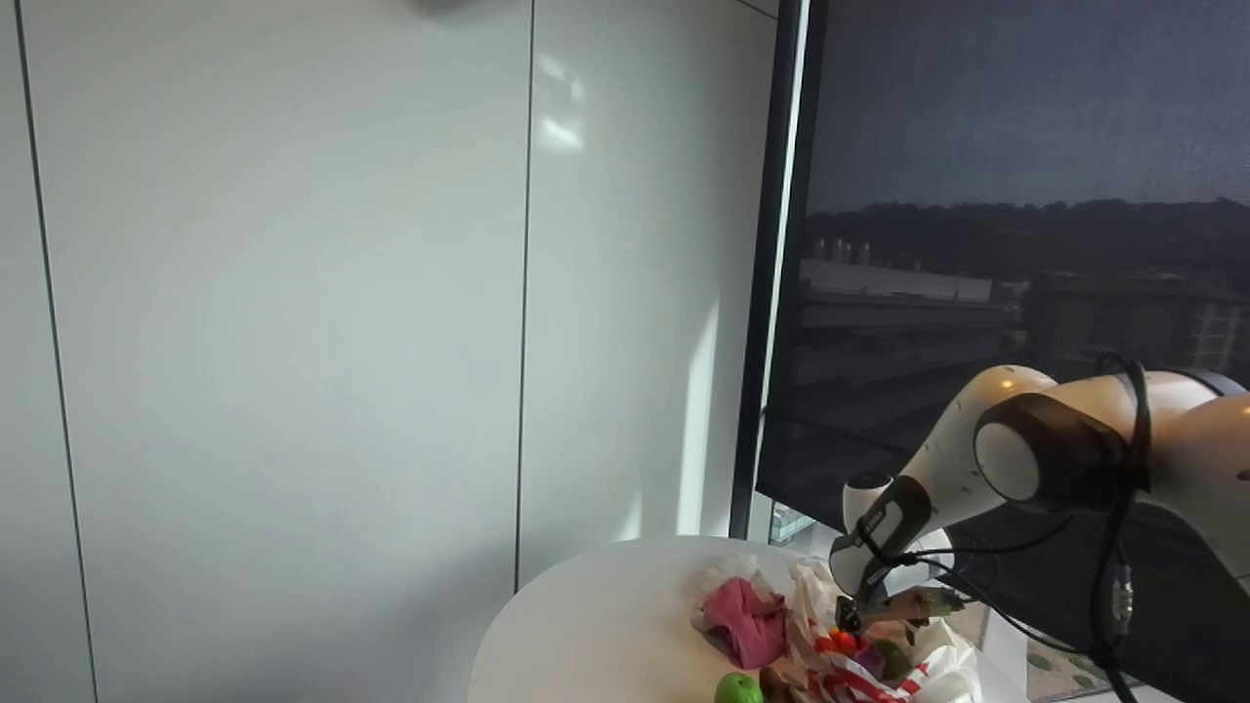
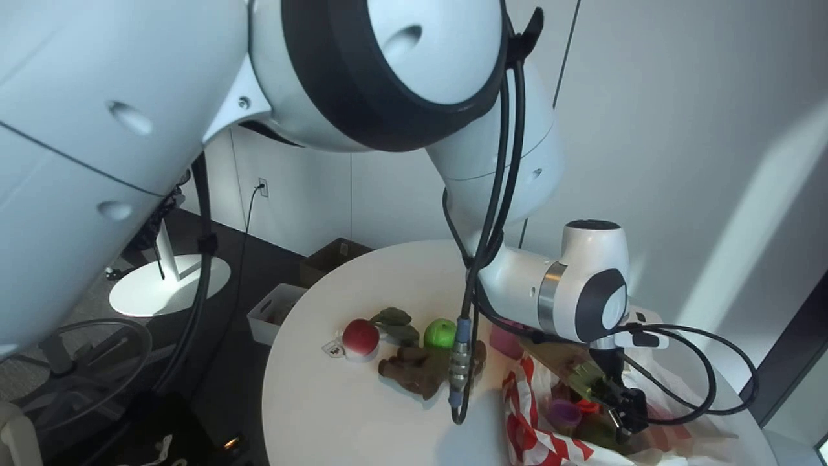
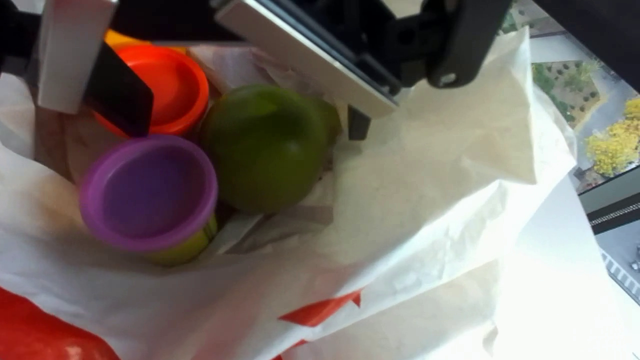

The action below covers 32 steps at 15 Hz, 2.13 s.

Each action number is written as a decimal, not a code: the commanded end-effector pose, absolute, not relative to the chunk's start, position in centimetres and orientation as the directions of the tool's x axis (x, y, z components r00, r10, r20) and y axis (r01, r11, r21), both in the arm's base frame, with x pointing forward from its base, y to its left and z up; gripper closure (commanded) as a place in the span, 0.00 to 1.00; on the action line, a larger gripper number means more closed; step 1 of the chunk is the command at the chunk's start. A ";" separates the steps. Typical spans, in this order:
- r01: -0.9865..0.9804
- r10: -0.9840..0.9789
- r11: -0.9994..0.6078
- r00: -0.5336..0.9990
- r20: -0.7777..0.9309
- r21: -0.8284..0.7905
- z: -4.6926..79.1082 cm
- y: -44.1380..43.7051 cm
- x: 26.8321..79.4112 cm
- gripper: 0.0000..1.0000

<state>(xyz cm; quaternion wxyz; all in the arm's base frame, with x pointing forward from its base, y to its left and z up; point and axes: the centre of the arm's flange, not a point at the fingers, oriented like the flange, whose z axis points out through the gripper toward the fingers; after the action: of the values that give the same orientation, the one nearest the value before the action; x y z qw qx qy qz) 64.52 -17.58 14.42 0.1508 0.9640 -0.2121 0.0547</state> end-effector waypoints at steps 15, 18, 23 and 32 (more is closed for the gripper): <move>-0.582 -0.570 -0.782 0.813 0.121 0.224 13.2 -20.4 65.8 0.00; -0.580 -0.570 -0.785 0.814 0.113 0.217 13.0 -20.3 65.8 0.32; -0.586 -0.578 -0.782 0.809 0.104 0.212 14.0 -20.5 65.9 0.60; -0.588 -0.574 -0.780 0.808 0.128 0.215 17.1 -20.4 66.6 0.57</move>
<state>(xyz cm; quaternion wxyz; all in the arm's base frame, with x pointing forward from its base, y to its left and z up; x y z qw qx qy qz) 66.40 -20.48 16.73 0.1238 0.9430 -0.3072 0.0337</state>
